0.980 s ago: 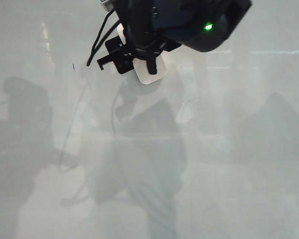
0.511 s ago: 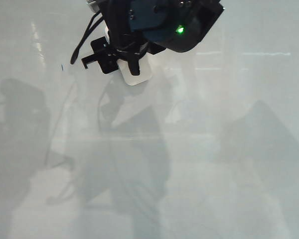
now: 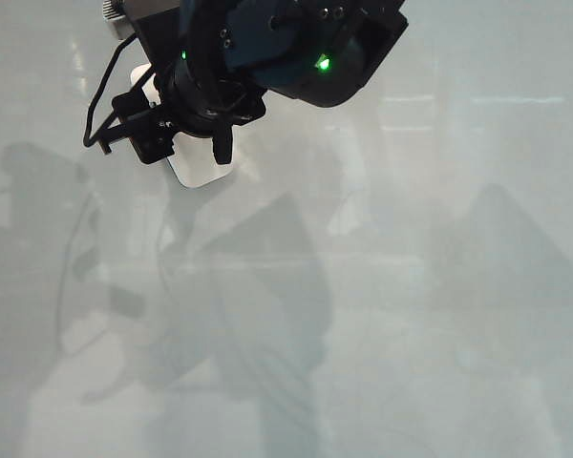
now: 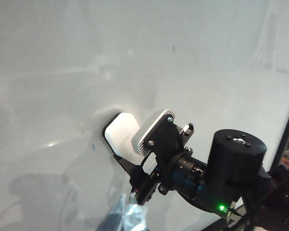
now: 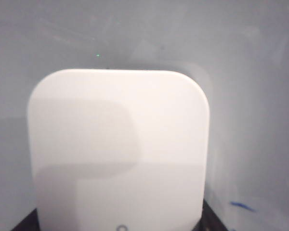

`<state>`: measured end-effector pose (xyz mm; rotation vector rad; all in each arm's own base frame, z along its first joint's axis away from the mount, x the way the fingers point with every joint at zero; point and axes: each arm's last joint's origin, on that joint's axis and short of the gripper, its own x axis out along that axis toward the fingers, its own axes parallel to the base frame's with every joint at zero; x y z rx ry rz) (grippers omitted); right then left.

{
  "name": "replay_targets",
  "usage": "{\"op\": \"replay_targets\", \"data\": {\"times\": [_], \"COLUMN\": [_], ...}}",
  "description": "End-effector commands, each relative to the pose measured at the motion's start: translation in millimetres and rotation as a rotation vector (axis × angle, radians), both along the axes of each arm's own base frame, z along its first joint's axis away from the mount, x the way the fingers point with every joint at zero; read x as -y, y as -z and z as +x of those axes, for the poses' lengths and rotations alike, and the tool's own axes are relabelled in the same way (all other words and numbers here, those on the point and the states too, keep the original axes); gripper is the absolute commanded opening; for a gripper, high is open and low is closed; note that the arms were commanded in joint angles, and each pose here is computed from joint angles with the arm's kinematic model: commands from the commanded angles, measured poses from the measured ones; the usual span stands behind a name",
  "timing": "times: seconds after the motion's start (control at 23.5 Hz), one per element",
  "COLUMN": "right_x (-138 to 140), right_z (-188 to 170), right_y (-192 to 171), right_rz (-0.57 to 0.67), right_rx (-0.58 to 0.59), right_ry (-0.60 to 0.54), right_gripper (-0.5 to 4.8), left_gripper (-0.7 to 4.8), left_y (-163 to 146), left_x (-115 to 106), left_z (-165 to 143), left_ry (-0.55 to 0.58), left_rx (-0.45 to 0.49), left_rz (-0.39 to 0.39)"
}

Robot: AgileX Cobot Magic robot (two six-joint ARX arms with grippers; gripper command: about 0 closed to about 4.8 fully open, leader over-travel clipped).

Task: Grab the whiteboard eraser that is attached to the surface of the whiteboard and use it to clean the writing on the whiteboard.

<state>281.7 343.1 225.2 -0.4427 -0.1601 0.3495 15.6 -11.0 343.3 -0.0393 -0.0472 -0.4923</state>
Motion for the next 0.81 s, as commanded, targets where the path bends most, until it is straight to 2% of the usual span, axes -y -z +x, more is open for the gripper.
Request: {"op": "replay_targets", "data": {"times": [0.04,0.17,0.26,0.55,0.68,0.81], "right_x": [0,2,4,8,11,14], "right_z": [-3,-2,-1,0,1,2], "right_y": [-11,-9,-10,-11,-17,-22], "right_rz": [0.048,0.016,-0.039,-0.054,-0.016,-0.034], "right_rx": [0.027,0.02,0.032,0.035,0.076,0.112], "right_ry": [0.013,0.084,0.18,0.281,0.312,0.347], "right_gripper": [0.92,0.93,0.93,0.94,0.94,0.94], "left_gripper": [-0.05,-0.05,-0.05,-0.05,-0.05,-0.05], "left_y": [-2,-2,-2,-2,-2,-2], "left_x": [1,1,1,0,0,0], "left_z": [0,0,0,0,0,0], "left_ry": [0.026,0.026,0.025,0.018,0.018,0.018], "left_rx": [0.012,0.013,0.014,0.016,0.015,0.015], "left_rz": [-0.004,-0.003,0.0,0.002,0.002,0.002]}}
